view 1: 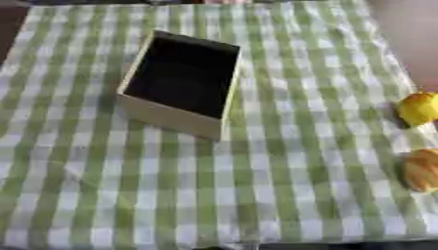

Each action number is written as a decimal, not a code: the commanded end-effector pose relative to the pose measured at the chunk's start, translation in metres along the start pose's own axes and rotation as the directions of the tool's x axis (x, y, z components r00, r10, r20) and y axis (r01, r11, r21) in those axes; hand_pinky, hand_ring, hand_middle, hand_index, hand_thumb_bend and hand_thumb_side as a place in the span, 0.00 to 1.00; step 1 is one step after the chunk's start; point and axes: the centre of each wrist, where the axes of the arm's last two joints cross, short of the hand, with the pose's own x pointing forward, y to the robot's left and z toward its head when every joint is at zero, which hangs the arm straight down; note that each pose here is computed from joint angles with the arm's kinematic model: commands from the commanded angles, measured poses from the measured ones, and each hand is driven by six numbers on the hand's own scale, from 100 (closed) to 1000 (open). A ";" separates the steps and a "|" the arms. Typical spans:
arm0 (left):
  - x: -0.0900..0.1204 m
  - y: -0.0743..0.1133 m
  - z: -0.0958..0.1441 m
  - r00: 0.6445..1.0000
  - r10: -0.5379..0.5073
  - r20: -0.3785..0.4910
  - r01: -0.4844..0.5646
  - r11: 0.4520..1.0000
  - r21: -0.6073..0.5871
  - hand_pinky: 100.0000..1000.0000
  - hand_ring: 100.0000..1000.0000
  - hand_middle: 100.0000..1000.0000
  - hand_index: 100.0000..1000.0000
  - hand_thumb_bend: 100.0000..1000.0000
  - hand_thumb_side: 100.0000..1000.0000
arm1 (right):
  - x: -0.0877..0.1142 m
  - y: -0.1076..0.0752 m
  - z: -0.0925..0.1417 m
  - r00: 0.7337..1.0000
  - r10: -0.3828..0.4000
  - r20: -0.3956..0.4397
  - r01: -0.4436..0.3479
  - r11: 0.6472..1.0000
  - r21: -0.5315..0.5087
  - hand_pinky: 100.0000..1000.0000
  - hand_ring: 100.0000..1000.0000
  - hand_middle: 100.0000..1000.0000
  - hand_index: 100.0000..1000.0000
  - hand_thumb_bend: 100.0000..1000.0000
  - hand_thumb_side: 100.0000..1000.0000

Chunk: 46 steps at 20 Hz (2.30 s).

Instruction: Pick up objects on the table and place them in the box.

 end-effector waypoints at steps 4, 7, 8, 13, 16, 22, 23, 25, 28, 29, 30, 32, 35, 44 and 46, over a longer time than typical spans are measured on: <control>0.005 0.002 -0.005 1.000 0.002 0.029 -0.002 1.000 -0.001 0.61 0.74 0.70 0.81 0.22 0.54 | 0.005 -0.005 -0.005 0.999 0.013 0.032 -0.013 1.000 0.007 0.88 0.75 0.63 0.82 0.00 0.47; 0.005 0.002 -0.004 1.000 -0.001 0.028 0.001 1.000 -0.003 0.61 0.74 0.70 0.81 0.22 0.55 | 0.005 -0.008 -0.006 0.999 0.029 0.036 -0.029 0.999 0.020 0.87 0.75 0.63 0.82 0.00 0.47; 0.005 0.002 -0.004 1.000 -0.003 0.027 0.003 1.000 -0.005 0.61 0.74 0.70 0.81 0.22 0.55 | 0.006 -0.011 -0.006 0.998 0.050 0.039 -0.051 0.998 0.035 0.87 0.76 0.64 0.82 0.00 0.47; 0.004 0.004 -0.004 1.000 -0.015 0.028 0.015 1.000 -0.011 0.61 0.74 0.70 0.81 0.22 0.55 | 0.011 -0.032 -0.007 0.964 0.253 0.076 -0.264 0.935 0.235 0.84 0.78 0.70 0.86 0.00 0.15; 0.004 0.006 -0.004 0.999 -0.024 0.029 0.024 1.000 -0.017 0.61 0.74 0.70 0.81 0.22 0.55 | 0.014 -0.046 -0.007 0.899 0.414 0.146 -0.436 0.812 0.387 0.82 0.80 0.74 0.87 0.00 0.01; 0.004 0.007 -0.004 0.999 -0.034 0.031 0.035 0.999 -0.024 0.61 0.74 0.71 0.81 0.22 0.55 | 0.017 -0.056 0.002 0.759 0.565 0.325 -0.634 0.527 0.566 0.81 0.81 0.80 0.89 0.00 0.00; 0.004 0.008 -0.004 0.999 -0.036 0.031 0.036 0.999 -0.024 0.61 0.74 0.71 0.81 0.22 0.55 | 0.016 -0.056 0.006 0.745 0.570 0.347 -0.646 0.485 0.590 0.81 0.81 0.80 0.89 0.00 0.01; 0.004 0.008 -0.004 0.999 -0.038 0.031 0.039 0.999 -0.026 0.61 0.74 0.71 0.81 0.22 0.55 | 0.015 -0.054 0.013 0.729 0.570 0.379 -0.656 0.424 0.624 0.80 0.82 0.80 0.89 0.00 0.04; 0.004 0.008 -0.003 0.999 -0.041 0.029 0.041 0.999 -0.029 0.61 0.74 0.71 0.81 0.22 0.55 | 0.014 -0.051 0.024 0.727 0.556 0.403 -0.650 0.369 0.664 0.81 0.82 0.81 0.90 0.00 0.10; 0.004 0.008 -0.003 0.999 -0.041 0.028 0.042 0.999 -0.030 0.61 0.74 0.71 0.81 0.22 0.55 | 0.013 -0.050 0.027 0.728 0.550 0.410 -0.647 0.354 0.675 0.81 0.83 0.82 0.90 0.00 0.12; 0.004 0.008 -0.003 0.999 -0.040 0.027 0.041 0.999 -0.032 0.61 0.74 0.71 0.81 0.22 0.55 | 0.013 -0.050 0.030 0.728 0.545 0.416 -0.645 0.340 0.684 0.82 0.83 0.82 0.90 0.00 0.13; 0.004 0.008 -0.003 0.999 -0.039 0.027 0.039 0.999 -0.034 0.61 0.74 0.71 0.81 0.22 0.55 | 0.012 -0.048 0.035 0.729 0.536 0.426 -0.641 0.314 0.700 0.82 0.84 0.82 0.91 0.00 0.17; 0.004 0.008 -0.003 0.999 -0.040 0.025 0.041 0.999 -0.036 0.61 0.74 0.71 0.81 0.21 0.55 | 0.011 -0.046 0.045 0.741 0.520 0.425 -0.620 0.289 0.729 0.83 0.84 0.82 0.91 0.00 0.17; 0.003 0.011 -0.001 0.998 -0.056 0.018 0.057 0.998 -0.041 0.61 0.74 0.71 0.81 0.21 0.56 | 0.012 -0.048 0.074 0.765 0.519 0.380 -0.568 0.267 0.779 0.84 0.85 0.82 0.92 0.00 0.13; 0.003 0.011 -0.001 0.998 -0.059 0.015 0.059 0.997 -0.043 0.61 0.74 0.71 0.81 0.21 0.56 | 0.012 -0.049 0.074 0.767 0.518 0.379 -0.572 0.285 0.769 0.84 0.85 0.82 0.92 0.00 0.11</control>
